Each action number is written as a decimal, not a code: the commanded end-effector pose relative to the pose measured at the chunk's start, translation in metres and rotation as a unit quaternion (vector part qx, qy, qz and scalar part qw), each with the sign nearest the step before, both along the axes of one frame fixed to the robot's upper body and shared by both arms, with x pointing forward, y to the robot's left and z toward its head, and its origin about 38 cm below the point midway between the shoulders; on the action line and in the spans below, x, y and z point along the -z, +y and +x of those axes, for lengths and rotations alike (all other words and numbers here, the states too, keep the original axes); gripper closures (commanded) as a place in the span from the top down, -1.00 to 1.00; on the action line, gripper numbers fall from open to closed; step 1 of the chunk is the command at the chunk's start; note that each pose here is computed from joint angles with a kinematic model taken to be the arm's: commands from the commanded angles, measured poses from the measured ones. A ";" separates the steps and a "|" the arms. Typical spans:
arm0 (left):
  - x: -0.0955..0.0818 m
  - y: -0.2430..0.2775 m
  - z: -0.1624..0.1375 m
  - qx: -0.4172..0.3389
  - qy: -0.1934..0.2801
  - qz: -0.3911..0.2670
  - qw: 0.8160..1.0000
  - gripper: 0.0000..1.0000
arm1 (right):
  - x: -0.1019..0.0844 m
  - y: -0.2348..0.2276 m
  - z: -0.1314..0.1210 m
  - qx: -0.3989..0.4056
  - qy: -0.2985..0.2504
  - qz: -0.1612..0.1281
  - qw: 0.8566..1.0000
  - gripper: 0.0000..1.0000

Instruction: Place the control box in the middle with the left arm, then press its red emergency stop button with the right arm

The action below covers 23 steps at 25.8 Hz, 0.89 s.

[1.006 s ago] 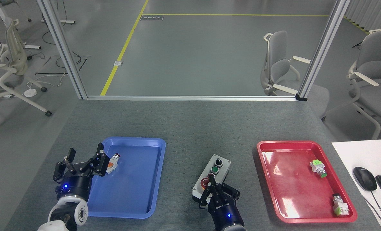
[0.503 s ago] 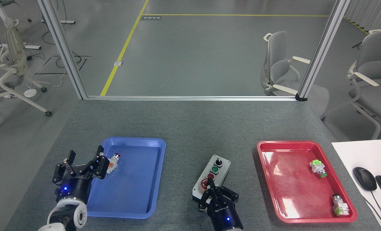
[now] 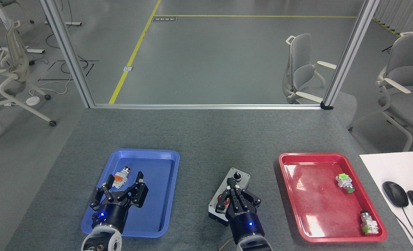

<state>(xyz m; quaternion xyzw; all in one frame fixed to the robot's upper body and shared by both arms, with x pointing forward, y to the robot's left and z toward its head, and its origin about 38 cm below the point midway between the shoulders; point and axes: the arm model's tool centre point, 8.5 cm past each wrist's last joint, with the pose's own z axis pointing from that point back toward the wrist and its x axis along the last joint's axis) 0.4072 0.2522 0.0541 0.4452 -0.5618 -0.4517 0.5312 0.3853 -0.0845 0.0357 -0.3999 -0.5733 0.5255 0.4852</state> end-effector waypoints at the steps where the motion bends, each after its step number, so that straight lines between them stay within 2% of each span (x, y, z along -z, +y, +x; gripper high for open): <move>1: 0.001 -0.004 0.000 0.005 0.001 0.001 1.000 0.98 | -0.013 -0.015 0.005 0.012 -0.015 0.014 1.000 -0.96; 3: 0.002 -0.005 0.000 0.004 0.001 -0.004 1.000 0.98 | -0.012 -0.029 0.008 0.029 -0.012 0.016 0.999 -0.53; 4: 0.001 -0.005 0.000 0.003 0.001 -0.009 1.000 0.98 | -0.011 -0.036 0.009 0.036 -0.012 0.015 0.999 -0.21; 6: 0.002 -0.005 0.000 0.003 0.001 -0.012 1.000 0.98 | -0.011 -0.046 0.011 0.050 -0.011 0.015 0.999 0.75; 7: 0.002 -0.005 0.000 0.003 0.001 -0.012 1.000 0.98 | -0.009 -0.054 0.010 0.058 -0.010 0.015 0.998 0.96; 15: 0.002 -0.005 0.000 0.003 0.001 -0.012 1.000 0.98 | -0.006 -0.090 0.012 0.095 -0.008 0.010 0.995 0.97; 20: 0.002 -0.005 0.000 0.003 0.001 -0.012 1.000 0.98 | -0.007 -0.120 0.012 0.105 -0.016 -0.025 0.994 0.97; 23: 0.002 -0.005 0.000 0.003 0.001 -0.012 1.000 0.98 | -0.008 -0.127 0.011 0.106 -0.019 -0.034 0.994 0.97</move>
